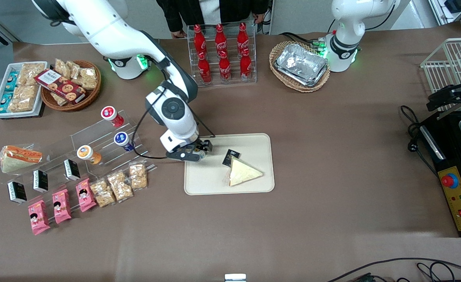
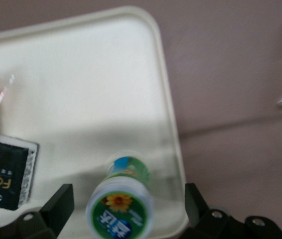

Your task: Place green gum on tray

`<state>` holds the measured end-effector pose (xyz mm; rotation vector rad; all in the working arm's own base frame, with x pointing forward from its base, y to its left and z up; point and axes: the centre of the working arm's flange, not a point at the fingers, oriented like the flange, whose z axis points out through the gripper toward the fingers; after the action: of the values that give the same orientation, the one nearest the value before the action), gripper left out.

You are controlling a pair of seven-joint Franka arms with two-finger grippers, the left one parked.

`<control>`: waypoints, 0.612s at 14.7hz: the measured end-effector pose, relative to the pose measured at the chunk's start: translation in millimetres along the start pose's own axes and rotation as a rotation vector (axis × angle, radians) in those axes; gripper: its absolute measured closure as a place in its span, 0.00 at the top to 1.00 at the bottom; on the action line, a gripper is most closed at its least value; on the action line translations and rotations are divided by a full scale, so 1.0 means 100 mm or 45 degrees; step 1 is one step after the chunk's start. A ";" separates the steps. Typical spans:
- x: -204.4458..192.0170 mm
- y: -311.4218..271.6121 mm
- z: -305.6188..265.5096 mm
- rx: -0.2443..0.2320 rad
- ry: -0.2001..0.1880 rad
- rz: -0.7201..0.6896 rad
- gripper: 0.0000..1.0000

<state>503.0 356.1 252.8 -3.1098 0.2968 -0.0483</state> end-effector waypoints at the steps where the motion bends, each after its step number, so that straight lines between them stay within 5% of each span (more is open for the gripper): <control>1: 0.09 0.07 -0.22 -0.016 0.009 -0.004 1.00; 6: 0.56 0.87 -1.71 -0.103 0.068 -0.087 1.00; 9: 0.71 1.56 -2.29 -0.134 0.016 -0.156 1.00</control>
<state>535.6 186.3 480.8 -3.2293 0.1127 -0.0560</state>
